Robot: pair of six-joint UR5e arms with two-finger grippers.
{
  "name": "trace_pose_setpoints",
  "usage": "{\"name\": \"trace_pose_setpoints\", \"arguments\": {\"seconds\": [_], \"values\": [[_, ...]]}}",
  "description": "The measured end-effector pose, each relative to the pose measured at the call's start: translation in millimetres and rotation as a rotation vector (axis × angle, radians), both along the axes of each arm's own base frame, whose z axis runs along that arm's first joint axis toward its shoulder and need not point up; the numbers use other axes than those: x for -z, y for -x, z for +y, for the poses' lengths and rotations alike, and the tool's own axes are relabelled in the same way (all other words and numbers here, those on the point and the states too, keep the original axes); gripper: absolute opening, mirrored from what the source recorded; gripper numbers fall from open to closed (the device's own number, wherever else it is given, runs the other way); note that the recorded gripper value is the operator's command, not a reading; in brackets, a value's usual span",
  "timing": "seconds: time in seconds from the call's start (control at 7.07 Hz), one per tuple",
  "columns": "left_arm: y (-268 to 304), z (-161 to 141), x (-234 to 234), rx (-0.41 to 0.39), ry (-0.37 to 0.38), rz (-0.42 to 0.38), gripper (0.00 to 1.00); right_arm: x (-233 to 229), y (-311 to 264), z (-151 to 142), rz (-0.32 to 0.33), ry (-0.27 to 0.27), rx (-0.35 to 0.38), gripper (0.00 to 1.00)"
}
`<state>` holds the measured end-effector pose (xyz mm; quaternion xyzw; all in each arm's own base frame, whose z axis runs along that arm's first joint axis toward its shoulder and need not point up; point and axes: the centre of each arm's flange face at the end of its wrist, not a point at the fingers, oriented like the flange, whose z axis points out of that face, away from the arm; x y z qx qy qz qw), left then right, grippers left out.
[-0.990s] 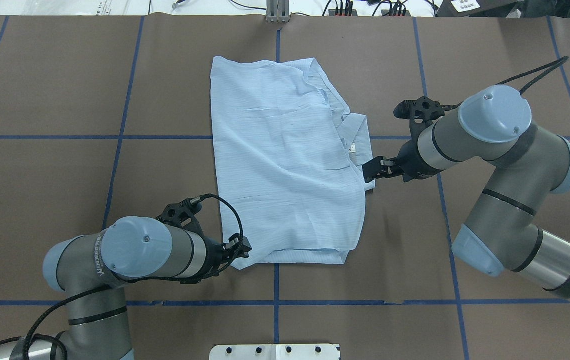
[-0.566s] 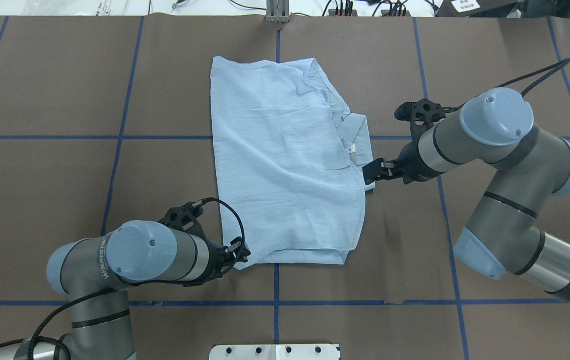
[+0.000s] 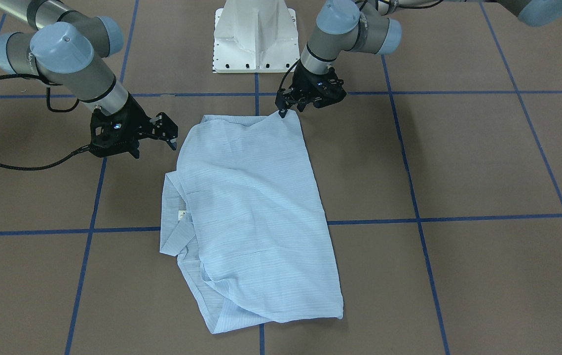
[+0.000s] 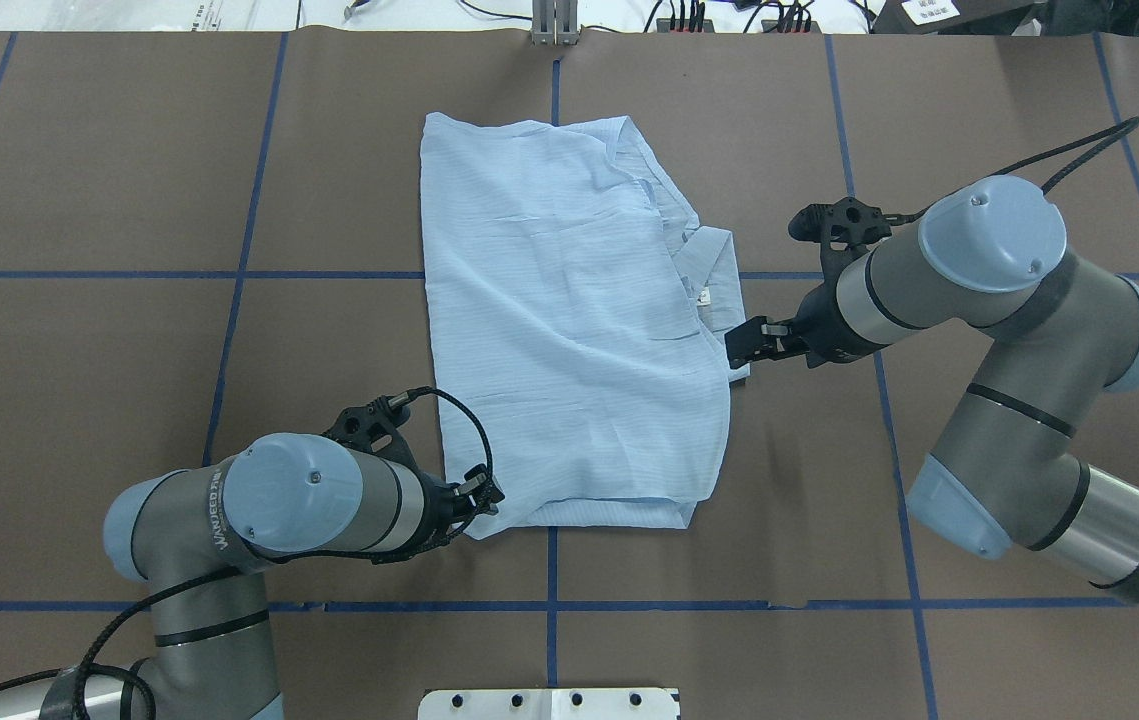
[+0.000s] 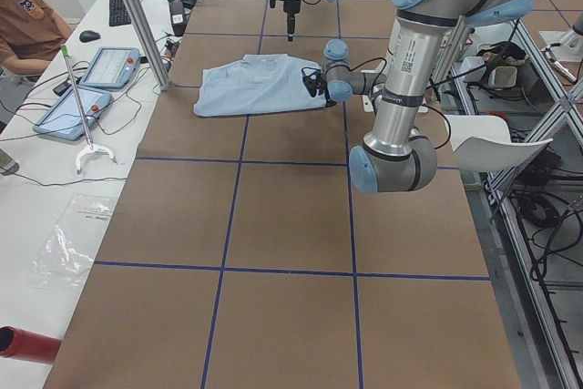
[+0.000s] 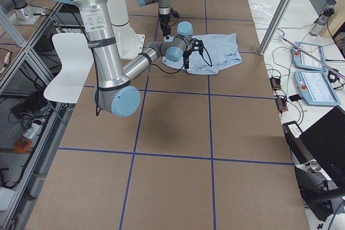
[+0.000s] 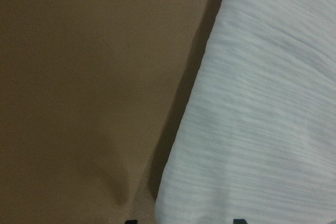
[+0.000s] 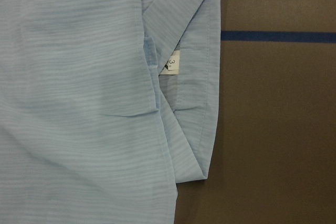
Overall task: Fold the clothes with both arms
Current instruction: 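Hold the shirt edges with both grippers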
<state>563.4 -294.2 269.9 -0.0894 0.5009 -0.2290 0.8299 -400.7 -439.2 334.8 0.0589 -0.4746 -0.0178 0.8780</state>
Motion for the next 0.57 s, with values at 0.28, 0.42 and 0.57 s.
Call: {"name": "trace_pose_setpoints", "arguments": {"seconds": [0.28, 0.42, 0.57], "values": [[-7.5, -2.8, 0.7, 0.004, 0.001, -0.005, 0.55, -0.3, -0.1, 0.1, 0.001, 0.000, 0.000, 1.00], [-8.2, -3.5, 0.7, 0.006, 0.002, -0.006, 0.42, -0.7, -0.1, 0.1, 0.002, 0.001, 0.000, 1.00], [-8.1, -4.2, 0.7, 0.009, 0.003, -0.006, 0.28, -1.1, 0.0, 0.0, 0.002, 0.002, 0.000, 1.00]]}}
